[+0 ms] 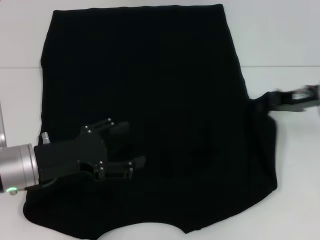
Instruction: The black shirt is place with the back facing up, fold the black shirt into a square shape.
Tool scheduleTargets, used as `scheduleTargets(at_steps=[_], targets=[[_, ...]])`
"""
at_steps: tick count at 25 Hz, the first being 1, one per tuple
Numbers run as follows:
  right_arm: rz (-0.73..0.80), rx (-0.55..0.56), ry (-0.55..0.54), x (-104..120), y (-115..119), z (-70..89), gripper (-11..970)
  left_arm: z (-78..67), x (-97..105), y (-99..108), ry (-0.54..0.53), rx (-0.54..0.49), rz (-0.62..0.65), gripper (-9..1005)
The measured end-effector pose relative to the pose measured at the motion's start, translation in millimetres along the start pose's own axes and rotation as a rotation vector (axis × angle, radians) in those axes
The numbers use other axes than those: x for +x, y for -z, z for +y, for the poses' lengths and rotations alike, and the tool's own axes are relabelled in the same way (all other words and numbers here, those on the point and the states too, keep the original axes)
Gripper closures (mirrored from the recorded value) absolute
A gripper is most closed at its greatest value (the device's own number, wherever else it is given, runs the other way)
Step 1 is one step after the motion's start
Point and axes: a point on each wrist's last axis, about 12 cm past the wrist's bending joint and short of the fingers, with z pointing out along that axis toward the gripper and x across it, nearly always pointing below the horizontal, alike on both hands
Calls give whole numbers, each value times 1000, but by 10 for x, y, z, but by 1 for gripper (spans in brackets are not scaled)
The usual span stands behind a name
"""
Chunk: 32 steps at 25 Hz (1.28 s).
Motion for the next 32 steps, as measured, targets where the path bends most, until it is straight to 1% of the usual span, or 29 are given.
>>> scheduleTargets(at_steps=[4, 7, 9, 11, 13, 17, 22, 24, 28, 32], targets=[[89, -29, 142, -63, -219, 455, 880, 13, -2, -2, -2, -5, 4, 63], [157, -46, 232, -44, -316, 716, 874, 26, -9, -1, -5, -9, 5, 63], [181, -60, 274, -42, -330, 824, 870, 38, -12, -3, -7, -13, 7, 63], [192, -68, 296, -55, -314, 875, 866, 49, -15, -5, -9, -17, 10, 63], [186, -70, 293, -63, -286, 866, 861, 53, -14, -5, -13, -20, 11, 63], [147, -80, 257, -63, -220, 779, 853, 60, -26, -4, -16, -27, 1, 63], [138, -77, 215, -46, -191, 664, 615, 75, -36, 13, -13, -41, -11, 63], [152, -63, 184, 17, -230, 582, 532, 80, -41, 18, -11, -47, -17, 63], [157, -50, 157, 83, -287, 522, 367, 88, -42, 29, -9, -55, -21, 64], [154, -45, 140, 159, -369, 514, 301, 64, -48, 55, -10, -36, -27, 64]])
